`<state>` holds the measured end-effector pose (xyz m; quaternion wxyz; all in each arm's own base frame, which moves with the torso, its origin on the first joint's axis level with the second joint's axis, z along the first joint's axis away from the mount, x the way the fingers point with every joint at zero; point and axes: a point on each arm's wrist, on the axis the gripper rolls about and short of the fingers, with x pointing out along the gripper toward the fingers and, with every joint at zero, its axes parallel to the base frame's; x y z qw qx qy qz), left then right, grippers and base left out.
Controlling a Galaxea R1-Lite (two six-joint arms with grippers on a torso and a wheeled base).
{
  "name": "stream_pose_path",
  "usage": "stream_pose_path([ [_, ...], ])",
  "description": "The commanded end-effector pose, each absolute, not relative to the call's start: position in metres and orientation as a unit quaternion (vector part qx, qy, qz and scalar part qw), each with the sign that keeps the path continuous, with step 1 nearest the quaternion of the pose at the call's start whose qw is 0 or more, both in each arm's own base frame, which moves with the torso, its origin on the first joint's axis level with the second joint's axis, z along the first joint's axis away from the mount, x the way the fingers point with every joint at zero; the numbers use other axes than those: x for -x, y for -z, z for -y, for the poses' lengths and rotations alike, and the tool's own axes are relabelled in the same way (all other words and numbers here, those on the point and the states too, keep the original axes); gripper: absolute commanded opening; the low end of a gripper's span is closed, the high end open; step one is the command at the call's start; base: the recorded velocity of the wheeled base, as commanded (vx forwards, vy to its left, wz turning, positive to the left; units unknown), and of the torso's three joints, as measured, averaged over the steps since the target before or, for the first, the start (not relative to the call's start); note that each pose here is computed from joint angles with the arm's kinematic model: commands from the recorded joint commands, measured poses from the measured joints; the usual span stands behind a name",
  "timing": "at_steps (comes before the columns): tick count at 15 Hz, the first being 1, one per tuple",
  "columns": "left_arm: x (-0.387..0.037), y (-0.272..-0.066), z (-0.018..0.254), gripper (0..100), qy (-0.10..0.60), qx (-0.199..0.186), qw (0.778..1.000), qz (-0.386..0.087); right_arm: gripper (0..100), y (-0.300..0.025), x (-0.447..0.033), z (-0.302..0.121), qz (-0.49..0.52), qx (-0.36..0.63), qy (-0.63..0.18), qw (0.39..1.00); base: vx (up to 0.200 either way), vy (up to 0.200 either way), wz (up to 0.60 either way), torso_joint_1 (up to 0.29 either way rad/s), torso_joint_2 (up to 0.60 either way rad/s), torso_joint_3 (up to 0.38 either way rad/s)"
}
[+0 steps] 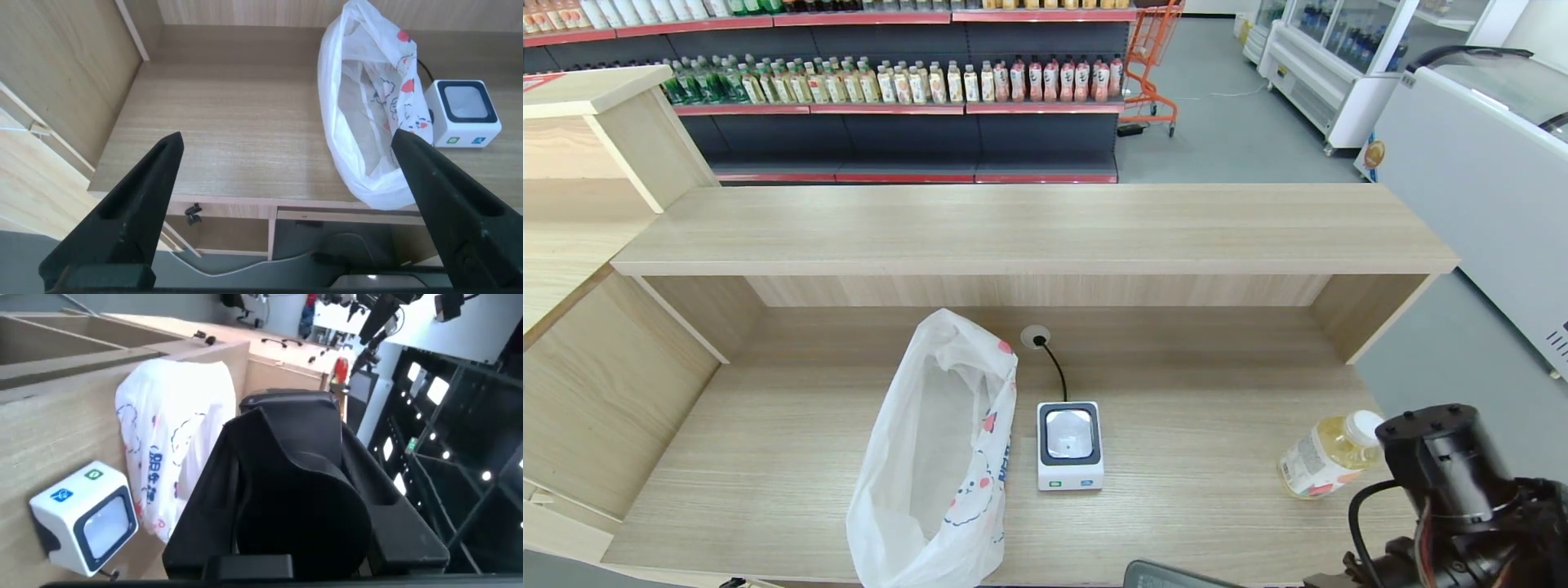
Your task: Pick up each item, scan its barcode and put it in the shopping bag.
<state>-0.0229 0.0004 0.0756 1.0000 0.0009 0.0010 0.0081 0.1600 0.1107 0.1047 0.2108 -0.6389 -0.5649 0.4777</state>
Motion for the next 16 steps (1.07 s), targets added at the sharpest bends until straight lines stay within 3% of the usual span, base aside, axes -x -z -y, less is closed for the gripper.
stream_pose_path([
  [1,0.023,-0.076,0.000,100,-0.008,-0.001,1.000,-0.001,0,-0.099,-0.174,-0.117,0.573,0.641,-0.471,0.198,0.000,0.000,0.00,0.000,0.00,0.000],
  [16,0.023,-0.075,0.000,100,-0.008,-0.001,1.000,-0.002,0,-0.108,-0.201,-0.115,0.589,0.645,-0.439,0.210,0.000,0.000,0.00,0.000,0.00,0.000],
])
